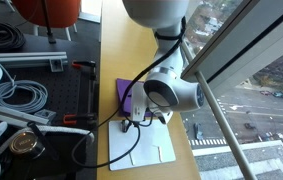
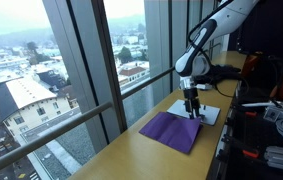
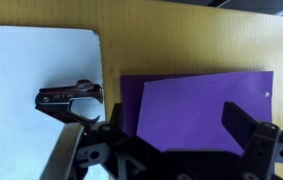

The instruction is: Open the purple folder.

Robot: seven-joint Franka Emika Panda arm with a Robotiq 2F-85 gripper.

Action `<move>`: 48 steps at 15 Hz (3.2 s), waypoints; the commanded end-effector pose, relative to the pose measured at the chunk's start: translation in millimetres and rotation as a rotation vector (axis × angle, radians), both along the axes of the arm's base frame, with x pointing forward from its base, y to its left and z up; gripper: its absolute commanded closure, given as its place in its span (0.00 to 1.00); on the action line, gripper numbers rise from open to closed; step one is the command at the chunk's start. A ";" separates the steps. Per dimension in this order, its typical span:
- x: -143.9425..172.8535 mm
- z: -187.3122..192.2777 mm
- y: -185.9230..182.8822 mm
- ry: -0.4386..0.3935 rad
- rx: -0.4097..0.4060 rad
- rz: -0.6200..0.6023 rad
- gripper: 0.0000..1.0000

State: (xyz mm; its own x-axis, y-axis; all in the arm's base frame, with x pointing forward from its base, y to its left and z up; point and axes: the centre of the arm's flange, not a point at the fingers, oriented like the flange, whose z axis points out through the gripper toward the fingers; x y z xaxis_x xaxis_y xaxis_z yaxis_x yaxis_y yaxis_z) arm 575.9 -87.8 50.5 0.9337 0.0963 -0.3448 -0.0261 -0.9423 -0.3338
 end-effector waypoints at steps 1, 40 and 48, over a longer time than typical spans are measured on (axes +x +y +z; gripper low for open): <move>4.5 -0.6 6.2 0.003 0.000 0.008 0.00; 13.3 173.7 109.4 -0.154 -0.412 0.088 1.00; -12.1 189.9 183.2 -0.237 -0.562 0.238 1.00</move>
